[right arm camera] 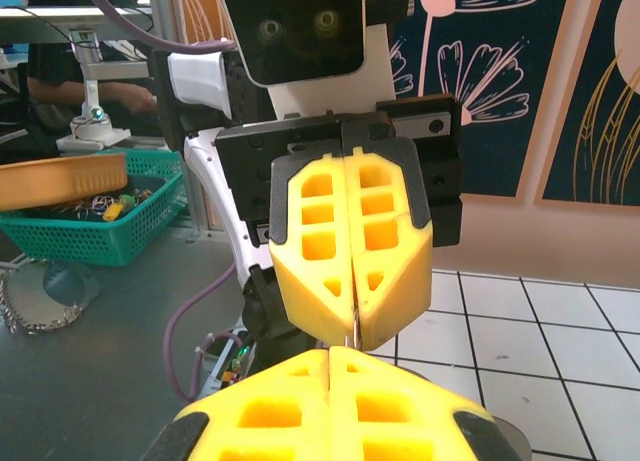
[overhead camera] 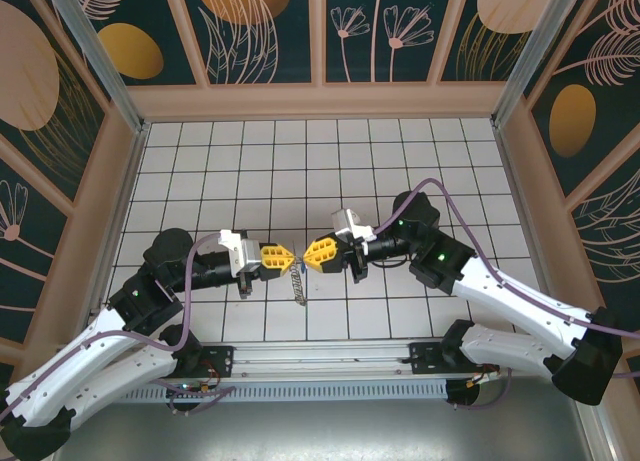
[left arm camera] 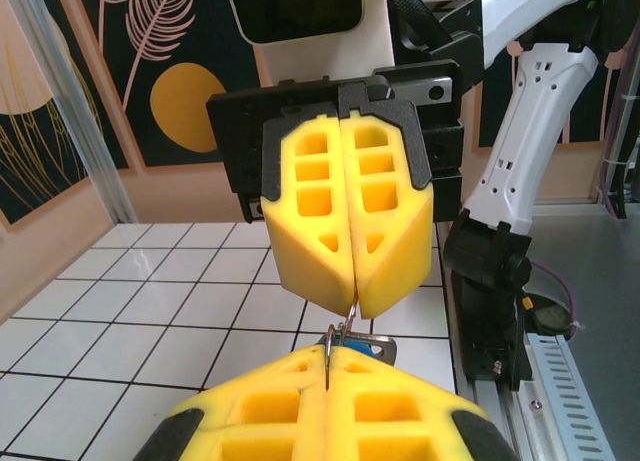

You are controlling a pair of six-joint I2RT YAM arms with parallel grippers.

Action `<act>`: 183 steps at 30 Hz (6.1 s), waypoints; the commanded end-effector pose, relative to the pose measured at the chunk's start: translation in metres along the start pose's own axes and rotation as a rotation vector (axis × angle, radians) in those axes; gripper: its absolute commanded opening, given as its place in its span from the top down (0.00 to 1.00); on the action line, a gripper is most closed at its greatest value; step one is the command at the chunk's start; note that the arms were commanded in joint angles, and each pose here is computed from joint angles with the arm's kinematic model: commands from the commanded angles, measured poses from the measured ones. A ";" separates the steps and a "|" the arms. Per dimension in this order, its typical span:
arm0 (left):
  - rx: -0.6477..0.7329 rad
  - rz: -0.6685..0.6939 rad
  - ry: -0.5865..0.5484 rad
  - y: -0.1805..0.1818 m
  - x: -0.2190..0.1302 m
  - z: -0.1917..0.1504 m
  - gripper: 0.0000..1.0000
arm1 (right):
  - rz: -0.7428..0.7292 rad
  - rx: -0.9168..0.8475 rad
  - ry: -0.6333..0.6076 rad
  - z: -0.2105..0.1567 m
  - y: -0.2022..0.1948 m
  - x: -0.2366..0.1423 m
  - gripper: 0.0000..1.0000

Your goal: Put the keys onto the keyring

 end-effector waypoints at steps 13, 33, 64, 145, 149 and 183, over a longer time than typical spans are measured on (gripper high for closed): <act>0.027 0.052 -0.079 0.006 -0.004 0.019 1.00 | -0.034 0.000 -0.016 -0.004 0.010 -0.007 0.74; -0.009 -0.095 -0.075 -0.011 0.004 0.011 1.00 | -0.021 -0.027 -0.056 0.013 0.002 -0.001 0.65; -0.081 0.104 0.157 0.032 0.024 -0.027 0.98 | -0.205 -0.077 0.277 -0.007 -0.028 0.000 1.00; -0.016 -0.084 -0.267 -0.008 0.001 0.032 1.00 | -0.196 -0.090 0.189 0.014 -0.001 0.007 0.87; -0.020 -0.123 -0.321 -0.015 -0.002 0.038 1.00 | -0.198 -0.093 0.156 0.019 0.000 0.001 0.89; -0.070 -0.063 -0.242 0.002 0.013 0.023 1.00 | -0.248 -0.107 0.234 0.014 -0.009 0.004 0.87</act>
Point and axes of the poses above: each hand's point on the last joint's axis, 136 mm out from that joint toward the fingers, its own x axis out along the fingers, its own y axis along the line the jaws close on, z = x × y, the point moved 2 cm from there along -x, back along the fingers, and after that the axes turned 3 degrees about -x, right-handed, at the moved point
